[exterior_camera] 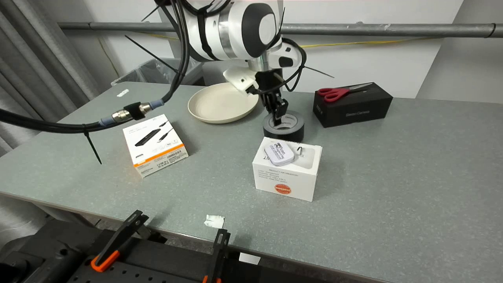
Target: Place the black tape on the white plate
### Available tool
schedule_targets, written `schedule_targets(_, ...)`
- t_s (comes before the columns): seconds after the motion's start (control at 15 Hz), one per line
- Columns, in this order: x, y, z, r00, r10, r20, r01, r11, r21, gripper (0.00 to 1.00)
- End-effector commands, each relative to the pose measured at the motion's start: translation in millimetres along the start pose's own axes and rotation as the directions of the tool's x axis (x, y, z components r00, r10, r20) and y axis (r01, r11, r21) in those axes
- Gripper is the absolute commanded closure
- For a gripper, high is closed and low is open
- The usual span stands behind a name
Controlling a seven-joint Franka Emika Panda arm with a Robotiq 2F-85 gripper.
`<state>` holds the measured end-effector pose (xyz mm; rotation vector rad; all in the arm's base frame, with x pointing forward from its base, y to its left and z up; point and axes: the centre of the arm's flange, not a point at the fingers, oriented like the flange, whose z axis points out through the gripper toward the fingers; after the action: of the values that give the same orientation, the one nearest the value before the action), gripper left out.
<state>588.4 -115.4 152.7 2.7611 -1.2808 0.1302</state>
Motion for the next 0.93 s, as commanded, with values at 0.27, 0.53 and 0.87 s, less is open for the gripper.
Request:
schedule_targets(0.27,-31,-25,-121,0.991,-0.06,-0.122,0.08,0.983,0.163,0.94)
schedule_targets(0.53,-61,-74,-156,0.985,-0.112,-0.128,0.137,0.969,0.205,0.94)
schedule_targets(0.87,-48,-64,-132,0.988,-0.105,-0.109,0.125,0.973,0.193,0.74)
